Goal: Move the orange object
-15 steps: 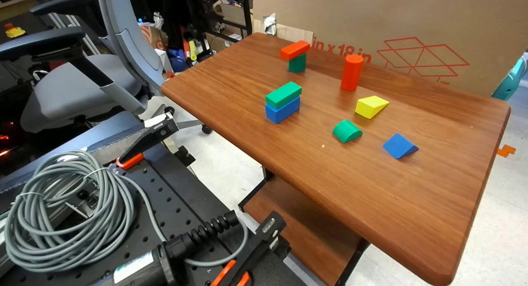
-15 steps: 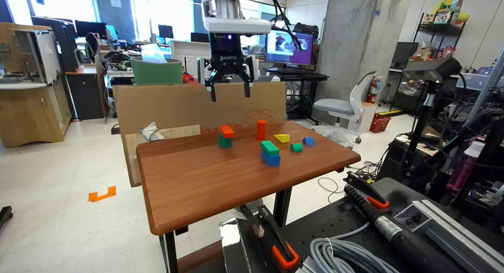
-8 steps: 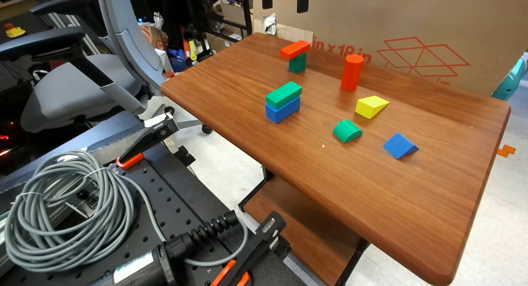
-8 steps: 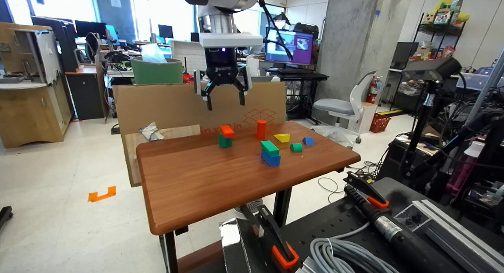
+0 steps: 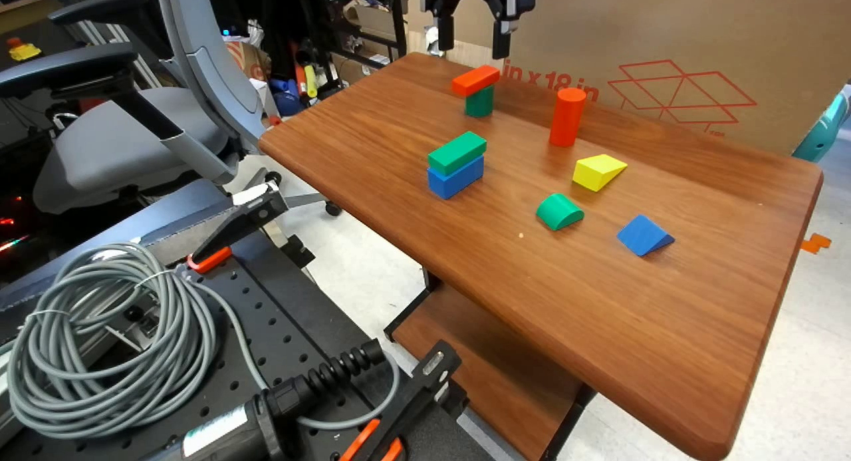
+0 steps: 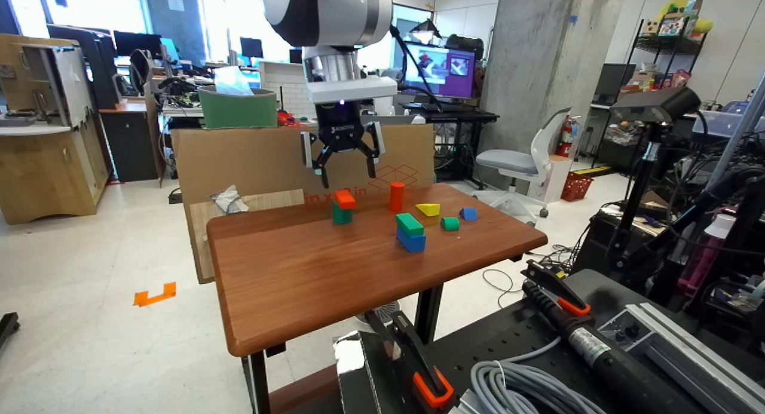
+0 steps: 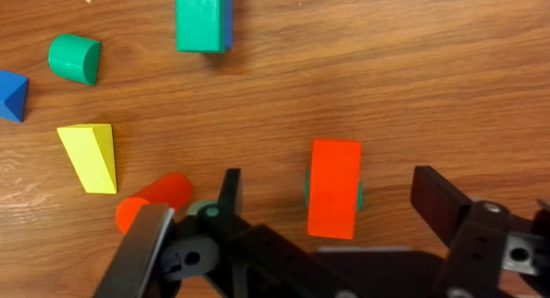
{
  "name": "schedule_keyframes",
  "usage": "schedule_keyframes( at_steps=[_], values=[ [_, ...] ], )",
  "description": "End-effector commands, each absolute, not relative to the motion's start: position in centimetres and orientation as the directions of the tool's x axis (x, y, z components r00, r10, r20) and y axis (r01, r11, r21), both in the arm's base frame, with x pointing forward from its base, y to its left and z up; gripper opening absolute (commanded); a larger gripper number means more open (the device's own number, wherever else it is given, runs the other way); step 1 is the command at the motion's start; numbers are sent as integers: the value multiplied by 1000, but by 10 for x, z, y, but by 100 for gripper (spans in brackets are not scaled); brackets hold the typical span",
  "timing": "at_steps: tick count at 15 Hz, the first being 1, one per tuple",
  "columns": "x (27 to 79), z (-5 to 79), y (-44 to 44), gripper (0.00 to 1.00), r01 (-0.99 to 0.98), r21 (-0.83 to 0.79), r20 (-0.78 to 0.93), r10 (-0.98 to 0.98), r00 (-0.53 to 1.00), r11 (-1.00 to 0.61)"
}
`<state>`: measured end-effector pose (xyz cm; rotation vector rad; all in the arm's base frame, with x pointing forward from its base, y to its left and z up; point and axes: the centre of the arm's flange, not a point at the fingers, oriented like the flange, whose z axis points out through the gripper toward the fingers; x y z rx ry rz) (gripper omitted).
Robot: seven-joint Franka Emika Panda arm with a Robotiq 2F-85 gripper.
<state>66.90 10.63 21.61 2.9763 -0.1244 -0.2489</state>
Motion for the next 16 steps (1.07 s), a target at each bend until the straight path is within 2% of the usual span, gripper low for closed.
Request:
schedule_keyframes(
  at_steps=[1,6,7,8,9,12,16],
  values=[
    [685,199,108,100,-62,212,-152,-96,984,-975],
    [689,183,107,99,-50,224,-172,-90,981,-973],
    [689,182,107,75,-47,226,-171,-88,981,-973],
    [690,181,108,75,-44,231,-168,-85,982,-972],
    [690,180,108,70,-39,237,-168,-80,983,-971],
    [689,180,110,44,-25,251,-166,-69,984,-968],
    [686,180,113,15,-8,264,-169,-55,984,-964]
  ],
)
